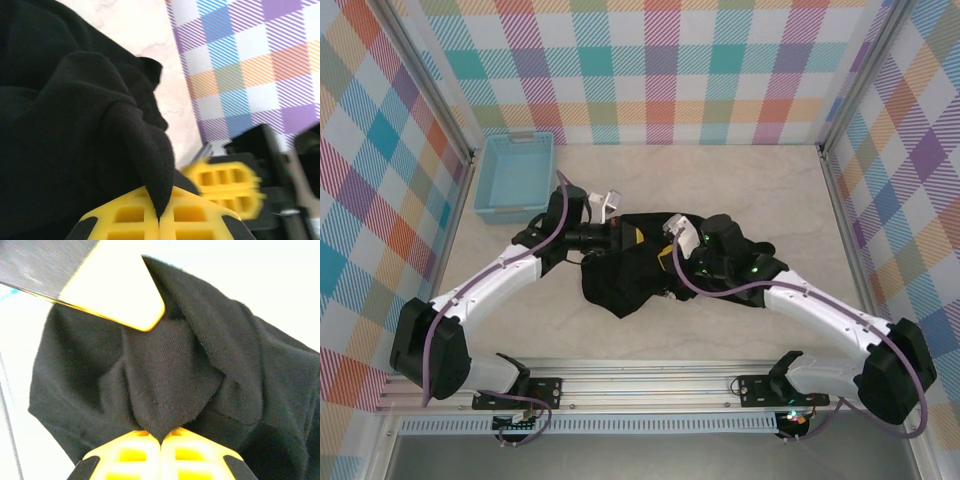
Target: Fold the inside-out t-shirt
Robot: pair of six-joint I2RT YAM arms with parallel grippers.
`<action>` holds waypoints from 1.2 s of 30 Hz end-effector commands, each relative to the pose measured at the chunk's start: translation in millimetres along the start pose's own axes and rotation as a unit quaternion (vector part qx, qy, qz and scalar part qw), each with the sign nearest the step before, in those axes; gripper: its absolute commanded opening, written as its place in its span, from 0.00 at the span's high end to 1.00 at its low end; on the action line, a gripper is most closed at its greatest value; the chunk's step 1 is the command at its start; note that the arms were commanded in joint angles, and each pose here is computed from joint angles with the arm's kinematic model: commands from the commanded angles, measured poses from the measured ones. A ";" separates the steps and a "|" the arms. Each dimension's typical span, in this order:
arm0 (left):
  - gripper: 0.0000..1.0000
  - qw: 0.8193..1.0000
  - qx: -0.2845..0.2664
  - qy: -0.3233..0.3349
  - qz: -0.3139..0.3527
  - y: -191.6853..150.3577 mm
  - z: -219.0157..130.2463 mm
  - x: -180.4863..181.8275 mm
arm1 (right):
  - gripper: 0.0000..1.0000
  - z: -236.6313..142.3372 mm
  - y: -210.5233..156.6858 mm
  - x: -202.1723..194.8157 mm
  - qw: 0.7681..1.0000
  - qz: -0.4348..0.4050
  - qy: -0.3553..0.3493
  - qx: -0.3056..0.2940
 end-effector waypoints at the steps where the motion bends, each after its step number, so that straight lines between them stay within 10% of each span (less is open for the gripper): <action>1: 0.85 0.996 -0.029 0.082 0.032 7.8 -15.7 7.5 | 1.00 -10.5 5.3 18.0 0.995 0.037 0.097 0.000; 10: 0.35 0.960 -0.061 0.243 0.124 -9.7 -62.4 7.2 | 1.00 15.0 33.5 18.8 0.971 0.193 0.144 0.013; 17: 0.31 0.966 -0.098 0.108 0.213 -38.7 -54.1 -37.2 | 1.00 25.1 49.3 11.5 0.959 0.257 0.107 0.047; 26: 0.30 0.966 -0.075 0.093 0.228 -40.6 4.6 -37.5 | 1.00 26.3 60.5 4.9 0.937 0.319 0.131 0.050; 36: 1.00 0.960 -0.102 0.072 0.250 -34.6 5.9 -19.3 | 1.00 7.9 60.9 -8.7 0.932 0.331 0.146 0.031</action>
Point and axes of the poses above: each hand's point on the last joint's axis, 136 mm out from that joint toward the fingers, its own z axis out along the fingers, its own x axis along the line the jaws close on, y = z × x, the point moved 7 cm from there along -z, back along the fingers, and after that the axes turned 11 degrees about z, right-handed, at the moved point
